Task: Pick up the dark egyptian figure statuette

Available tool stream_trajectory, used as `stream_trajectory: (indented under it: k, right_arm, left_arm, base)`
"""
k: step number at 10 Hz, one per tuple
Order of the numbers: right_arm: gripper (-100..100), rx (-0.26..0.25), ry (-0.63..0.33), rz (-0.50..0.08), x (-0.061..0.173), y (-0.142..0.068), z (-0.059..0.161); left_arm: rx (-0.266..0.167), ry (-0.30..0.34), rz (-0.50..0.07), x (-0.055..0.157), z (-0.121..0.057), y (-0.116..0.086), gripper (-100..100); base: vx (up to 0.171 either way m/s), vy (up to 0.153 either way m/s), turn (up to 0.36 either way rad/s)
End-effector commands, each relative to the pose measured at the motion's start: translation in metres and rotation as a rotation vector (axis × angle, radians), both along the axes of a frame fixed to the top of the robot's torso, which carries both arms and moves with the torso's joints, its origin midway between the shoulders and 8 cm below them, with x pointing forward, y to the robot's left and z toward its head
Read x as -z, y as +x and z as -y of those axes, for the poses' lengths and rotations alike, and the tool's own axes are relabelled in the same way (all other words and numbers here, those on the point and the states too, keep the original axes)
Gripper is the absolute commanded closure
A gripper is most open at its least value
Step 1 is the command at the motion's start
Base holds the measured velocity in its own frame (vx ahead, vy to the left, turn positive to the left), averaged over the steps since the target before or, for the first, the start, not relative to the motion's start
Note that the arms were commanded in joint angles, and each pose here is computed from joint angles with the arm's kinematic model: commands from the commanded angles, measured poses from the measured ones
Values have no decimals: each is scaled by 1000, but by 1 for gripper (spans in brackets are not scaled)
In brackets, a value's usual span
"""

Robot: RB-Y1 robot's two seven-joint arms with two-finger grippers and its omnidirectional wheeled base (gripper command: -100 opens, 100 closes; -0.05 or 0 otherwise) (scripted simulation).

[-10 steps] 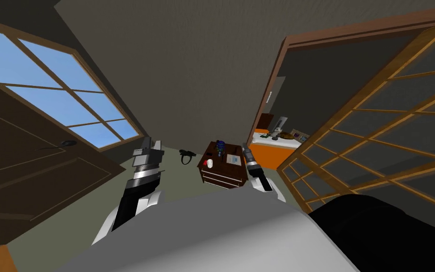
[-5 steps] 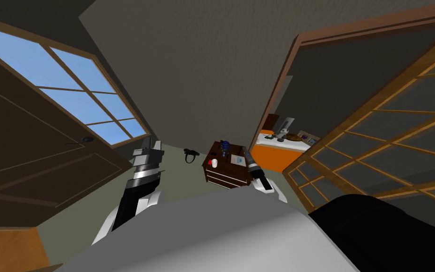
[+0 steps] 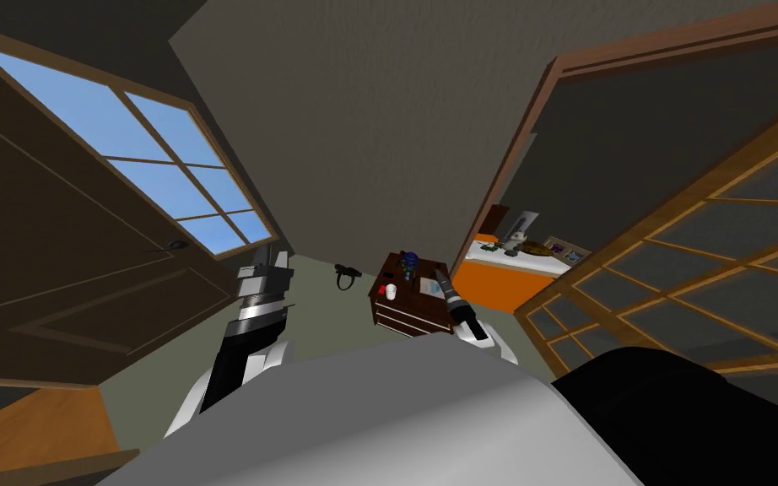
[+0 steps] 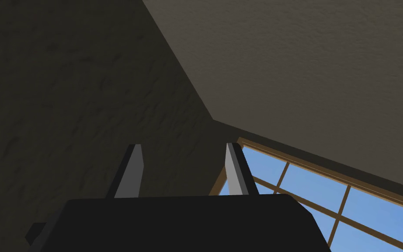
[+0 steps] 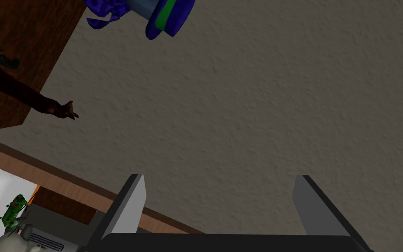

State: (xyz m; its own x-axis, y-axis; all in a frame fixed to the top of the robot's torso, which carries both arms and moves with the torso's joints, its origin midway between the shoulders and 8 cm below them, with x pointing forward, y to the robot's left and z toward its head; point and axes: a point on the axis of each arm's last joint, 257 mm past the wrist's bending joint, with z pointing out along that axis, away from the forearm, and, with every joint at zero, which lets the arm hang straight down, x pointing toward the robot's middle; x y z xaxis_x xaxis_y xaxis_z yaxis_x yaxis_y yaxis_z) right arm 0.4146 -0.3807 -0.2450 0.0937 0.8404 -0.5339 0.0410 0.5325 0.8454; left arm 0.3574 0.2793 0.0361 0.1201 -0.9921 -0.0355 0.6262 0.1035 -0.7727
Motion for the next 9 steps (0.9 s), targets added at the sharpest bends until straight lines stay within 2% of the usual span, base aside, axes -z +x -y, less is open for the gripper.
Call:
stream_trajectory:
  k: [1, 2, 3, 6, 7, 8, 9]
  right_arm:
    - [-100, 16, -32, -55, 20, -1, 14]
    - [-100, 31, -63, -109, 37, -3, 27]
    - [-100, 37, -61, -127, 46, -6, 30]
    - [-100, 67, -127, -241, 83, -16, 56]
    - [-100, 73, -125, -257, 90, -19, 59]
    - [-100, 88, -159, -317, 109, -27, 73]
    - [-100, 88, -159, -319, 110, -27, 74]
  left_arm:
    - [0, 0, 0, 0, 0, 0, 0]
    - [0, 0, 0, 0, 0, 0, 0]
    - [0, 0, 0, 0, 0, 0, 0]
    - [0, 0, 0, 0, 0, 0, 0]
    - [0, 0, 0, 0, 0, 0, 0]
    - [0, 0, 0, 0, 0, 0, 0]
    - [0, 0, 0, 0, 0, 0, 0]
  base:
    - [18, 68, 127]
    - [42, 133, 192]
    - [40, 108, 26]
    - [38, 80, 88]
    - [32, 72, 57]
    - [36, 85, 111]
    - [34, 67, 50]
